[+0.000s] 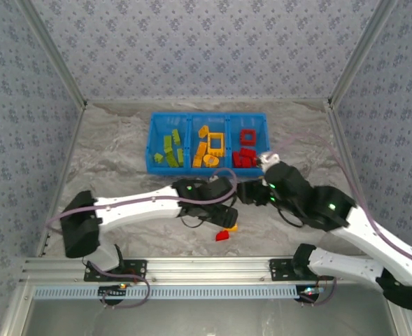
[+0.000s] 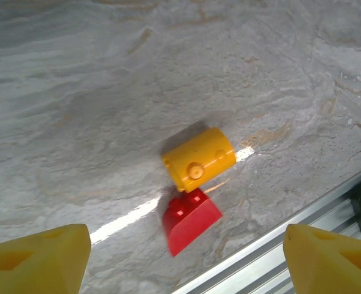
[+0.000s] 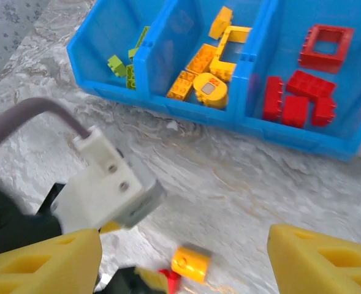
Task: Sort the legos into containers by color
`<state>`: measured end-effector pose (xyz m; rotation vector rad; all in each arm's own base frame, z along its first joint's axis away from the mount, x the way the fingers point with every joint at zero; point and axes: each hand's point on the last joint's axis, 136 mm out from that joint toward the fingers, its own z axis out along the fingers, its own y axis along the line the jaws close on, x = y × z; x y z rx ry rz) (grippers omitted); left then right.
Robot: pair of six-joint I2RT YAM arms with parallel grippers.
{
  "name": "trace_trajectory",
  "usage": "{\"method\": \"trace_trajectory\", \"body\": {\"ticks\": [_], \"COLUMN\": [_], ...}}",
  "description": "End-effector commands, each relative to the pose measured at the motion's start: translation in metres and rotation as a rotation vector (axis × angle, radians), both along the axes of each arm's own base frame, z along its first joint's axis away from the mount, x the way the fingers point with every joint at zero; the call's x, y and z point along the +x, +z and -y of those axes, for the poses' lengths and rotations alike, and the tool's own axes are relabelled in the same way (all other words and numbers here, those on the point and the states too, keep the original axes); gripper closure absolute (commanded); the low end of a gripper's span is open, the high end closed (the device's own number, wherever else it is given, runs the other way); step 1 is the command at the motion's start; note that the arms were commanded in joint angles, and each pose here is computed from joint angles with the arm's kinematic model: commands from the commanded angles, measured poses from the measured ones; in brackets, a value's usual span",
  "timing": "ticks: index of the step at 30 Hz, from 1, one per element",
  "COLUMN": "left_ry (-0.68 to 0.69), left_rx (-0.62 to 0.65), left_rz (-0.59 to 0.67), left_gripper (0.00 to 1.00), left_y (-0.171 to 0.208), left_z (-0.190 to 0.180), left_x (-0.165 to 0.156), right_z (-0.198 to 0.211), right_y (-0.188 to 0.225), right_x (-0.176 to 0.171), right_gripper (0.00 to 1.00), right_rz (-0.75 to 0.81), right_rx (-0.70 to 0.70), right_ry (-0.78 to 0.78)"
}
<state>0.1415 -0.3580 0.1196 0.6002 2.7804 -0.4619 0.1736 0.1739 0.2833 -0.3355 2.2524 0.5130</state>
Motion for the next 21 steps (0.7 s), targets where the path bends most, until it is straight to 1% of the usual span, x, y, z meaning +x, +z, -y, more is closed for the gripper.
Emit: {"method": "trace_trajectory", "body": {"ticks": [1, 3, 5, 7, 10, 15, 18, 21], "left_ry": [0.047, 0.051, 0.058, 0.075, 0.087, 0.102, 0.109, 0.114], "left_rx": [0.132, 0.206, 0.279, 0.330, 0.353, 0.361, 0.352, 0.336], "left_rz": [-0.040, -0.039, -0.026, -0.049, -0.088, -0.130, -0.159, -0.176], "left_gripper": [0.16, 0.15, 0.13, 0.11, 0.11, 0.12, 0.17, 0.24], "left_y": [-0.016, -0.021, -0.026, -0.037, -0.054, -0.071, -0.082, -0.089], "left_z": [0.002, 0.009, 0.014, 0.016, 0.020, 0.025, 0.028, 0.031], "left_x": [-0.005, -0.008, -0.009, -0.012, -0.016, -0.018, -0.018, -0.014], "right_z": [0.015, 0.024, 0.024, 0.023, 0.027, 0.047, 0.049, 0.049], "right_y": [0.005, 0.012, 0.020, 0.028, 0.039, 0.049, 0.049, 0.049], "right_x": [-0.026, -0.030, -0.034, -0.037, -0.040, -0.040, -0.040, -0.039], "right_gripper": [0.25, 0.26, 0.26, 0.26, 0.26, 0.26, 0.26, 0.25], "right_rz": [-0.026, -0.012, 0.014, 0.046, 0.091, 0.130, 0.137, 0.137], "right_rx": [0.040, 0.046, 0.071, 0.100, 0.145, 0.130, 0.117, 0.117], "right_ry": [0.041, 0.038, 0.066, 0.091, 0.106, 0.058, 0.057, 0.053]}}
